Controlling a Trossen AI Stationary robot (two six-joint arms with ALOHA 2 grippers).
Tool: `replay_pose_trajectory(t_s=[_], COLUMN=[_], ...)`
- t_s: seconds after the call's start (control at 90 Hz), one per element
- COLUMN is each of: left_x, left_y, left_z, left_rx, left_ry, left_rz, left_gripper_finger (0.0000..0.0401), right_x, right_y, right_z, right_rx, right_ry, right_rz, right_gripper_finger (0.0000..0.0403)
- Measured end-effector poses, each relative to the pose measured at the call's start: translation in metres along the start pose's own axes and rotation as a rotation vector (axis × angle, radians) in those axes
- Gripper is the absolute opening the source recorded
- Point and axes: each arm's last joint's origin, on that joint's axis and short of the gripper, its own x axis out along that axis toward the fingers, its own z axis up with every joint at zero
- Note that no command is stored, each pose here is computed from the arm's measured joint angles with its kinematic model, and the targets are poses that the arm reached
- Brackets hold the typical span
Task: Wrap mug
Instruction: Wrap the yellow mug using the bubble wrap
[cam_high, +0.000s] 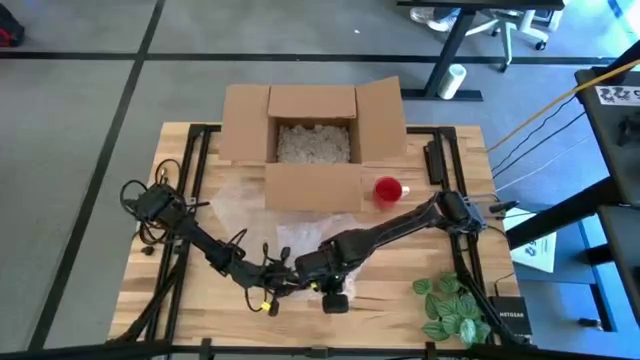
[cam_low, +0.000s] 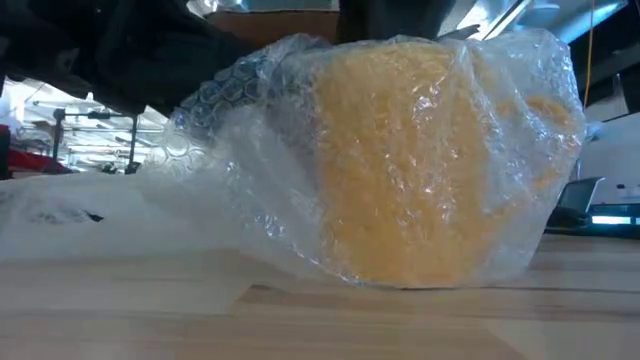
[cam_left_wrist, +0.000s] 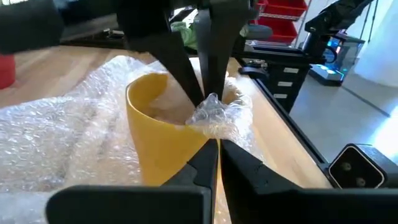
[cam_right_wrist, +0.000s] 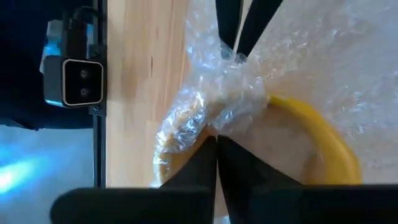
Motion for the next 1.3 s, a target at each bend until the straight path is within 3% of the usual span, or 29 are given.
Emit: replay_pose_trajectory(t_s=[0.322, 0.6, 0.833, 0.978, 1.233, 1.3], left_x=[0.000, 0.000, -0.001, 0.000, 0.000, -0.001], left_y=[0.000, 0.001, 0.001, 0.002, 0.001, 0.001], left_z=[-0.002, -0.005, -0.003, -0.003, -0.001, -0.001], left_rx=[0.010, 0.026, 0.032, 0.021, -0.008, -0.021], left_ry=[0.019, 0.055, 0.051, 0.050, 0.042, 0.043], left_rz=[0.004, 0.012, 0.011, 0.014, -0.010, -0.014], left_gripper_finger=[0.0000, 0.0000, 0.0000, 0.0000, 0.0000, 0.0000], right_x=[-0.040, -0.059, -0.042, -0.019, 0.044, 0.054], right_y=[0.014, 0.072, 0.130, 0.147, 0.114, 0.103], right_z=[-0.013, -0.043, -0.077, -0.092, -0.103, -0.107], right_rx=[0.087, 0.143, 0.233, 0.294, 0.393, 0.404], right_ry=[-0.056, -0.168, -0.308, -0.468, -0.536, -0.554], right_rz=[-0.087, -0.163, -0.212, -0.235, -0.138, -0.164], right_gripper_finger=[0.0000, 0.0000, 0.0000, 0.0000, 0.0000, 0.0000])
